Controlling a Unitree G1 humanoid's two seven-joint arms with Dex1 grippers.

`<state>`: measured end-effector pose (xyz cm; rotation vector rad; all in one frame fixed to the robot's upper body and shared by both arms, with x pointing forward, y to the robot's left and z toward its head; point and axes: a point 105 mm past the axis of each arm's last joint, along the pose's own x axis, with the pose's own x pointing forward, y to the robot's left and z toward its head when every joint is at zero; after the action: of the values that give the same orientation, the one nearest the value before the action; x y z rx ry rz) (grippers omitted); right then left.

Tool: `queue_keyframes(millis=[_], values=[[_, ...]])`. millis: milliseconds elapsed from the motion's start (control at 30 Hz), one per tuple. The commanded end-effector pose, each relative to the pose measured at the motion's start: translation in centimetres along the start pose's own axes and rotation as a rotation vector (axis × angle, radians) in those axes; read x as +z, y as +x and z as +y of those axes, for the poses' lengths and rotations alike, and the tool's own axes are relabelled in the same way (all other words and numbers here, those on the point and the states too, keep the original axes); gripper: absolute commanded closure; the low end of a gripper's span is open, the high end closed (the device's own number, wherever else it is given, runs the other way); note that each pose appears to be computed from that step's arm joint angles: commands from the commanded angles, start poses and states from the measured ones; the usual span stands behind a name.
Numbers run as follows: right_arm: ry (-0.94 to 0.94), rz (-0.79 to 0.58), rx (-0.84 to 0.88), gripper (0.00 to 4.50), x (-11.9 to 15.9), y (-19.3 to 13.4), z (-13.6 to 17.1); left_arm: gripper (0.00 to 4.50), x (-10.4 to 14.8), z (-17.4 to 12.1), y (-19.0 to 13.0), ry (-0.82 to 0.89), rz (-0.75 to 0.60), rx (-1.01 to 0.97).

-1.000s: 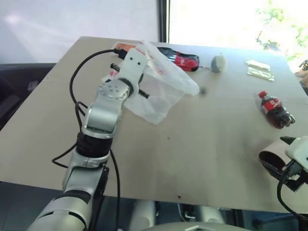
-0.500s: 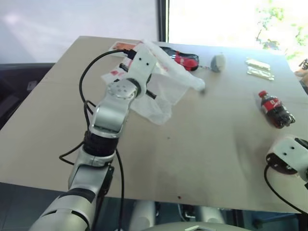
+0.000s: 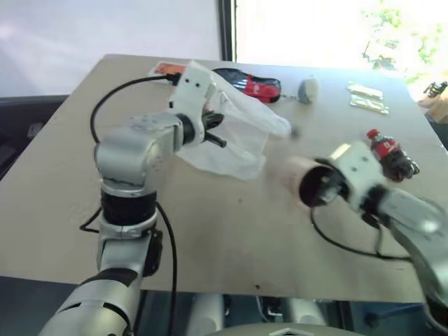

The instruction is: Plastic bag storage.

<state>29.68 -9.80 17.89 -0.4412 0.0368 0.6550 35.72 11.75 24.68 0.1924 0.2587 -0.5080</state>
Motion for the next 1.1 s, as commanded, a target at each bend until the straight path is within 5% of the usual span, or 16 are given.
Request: queue_keyframes(millis=[33,200,433,600,833,1100], values=[[-0.026,-0.101,0.043,4.48,1.8,4.3,0.6,4.5,1.1,-0.7,-2.7,0.046,-0.022,-0.062],[-0.01,-0.198,0.155,4.48,4.2,7.4,1.3,4.5,-0.6,-0.1,-6.3,0.142,0.059,-0.105],[0.033,-0.208,0.387,4.48,4.7,4.2,1.7,4.5,-2.1,2.4,-8.2,0.207,0.135,-0.002],[-0.012,-0.175,0.165,4.48,4.1,5.9,-2.0,4.5,-2.5,1.4,-8.1,0.213,0.128,-0.098],[-0.082,-0.172,0.003,4.48,3.9,8.4,-3.1,4.5,-2.8,0.7,-8.3,0.261,0.148,-0.178],[0.002,-0.294,-0.094,4.48,7.0,8.0,-6.1,4.5,-3.5,0.7,-8.3,0.343,0.174,-0.22]])
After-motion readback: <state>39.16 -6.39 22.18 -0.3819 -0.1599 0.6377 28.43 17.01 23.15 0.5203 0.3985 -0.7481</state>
